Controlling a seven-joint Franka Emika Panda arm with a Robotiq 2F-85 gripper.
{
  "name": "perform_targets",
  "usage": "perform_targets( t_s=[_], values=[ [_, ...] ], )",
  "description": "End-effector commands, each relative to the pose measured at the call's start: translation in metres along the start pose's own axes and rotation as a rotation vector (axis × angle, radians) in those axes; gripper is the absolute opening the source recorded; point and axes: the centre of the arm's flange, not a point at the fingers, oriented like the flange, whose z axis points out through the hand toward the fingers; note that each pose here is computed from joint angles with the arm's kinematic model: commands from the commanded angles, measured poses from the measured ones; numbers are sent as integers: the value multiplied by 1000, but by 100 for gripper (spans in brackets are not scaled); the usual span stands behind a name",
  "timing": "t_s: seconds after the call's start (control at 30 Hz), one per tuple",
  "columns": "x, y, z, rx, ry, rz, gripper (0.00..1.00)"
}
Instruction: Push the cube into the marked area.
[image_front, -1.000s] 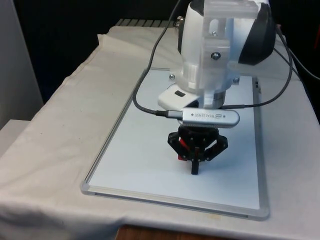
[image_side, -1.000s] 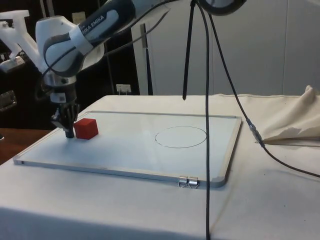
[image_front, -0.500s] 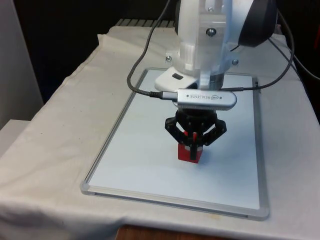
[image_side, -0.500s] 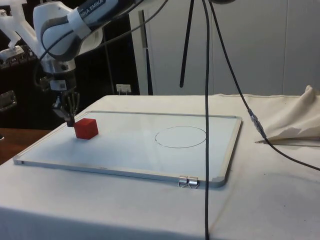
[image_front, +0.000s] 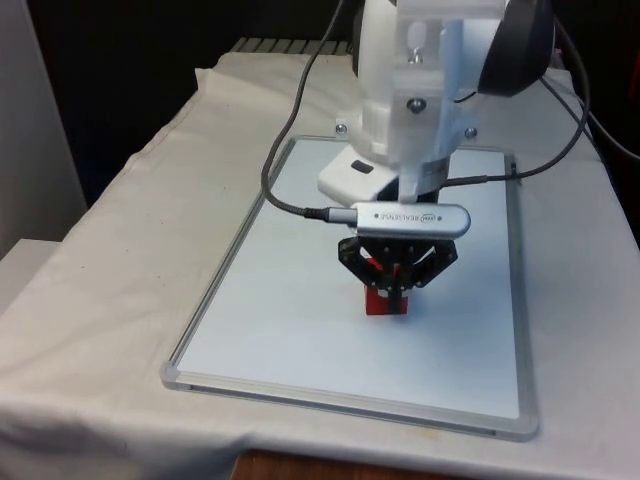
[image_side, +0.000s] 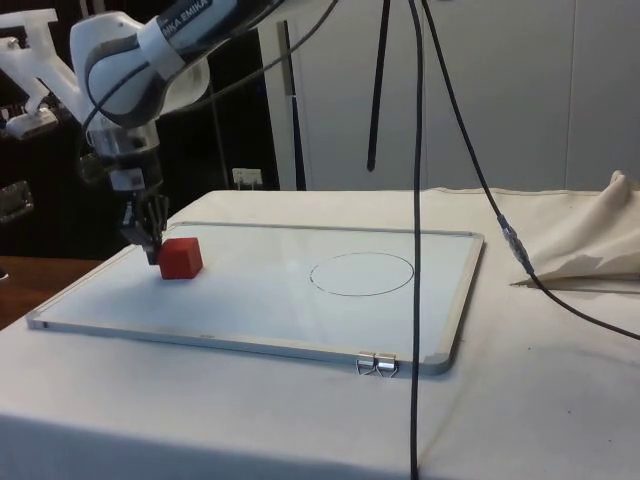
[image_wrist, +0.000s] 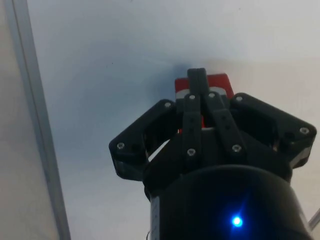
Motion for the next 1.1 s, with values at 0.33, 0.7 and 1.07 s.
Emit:
perform_targets(
  t_s=[0.33,0.7,1.07],
  values=[
    [-11,13,15,-2,-46,-49,0],
    [-18,29,9,-22,-67,-65,0],
    [-30,44,-12,-27,-81,-62,0]
  ],
)
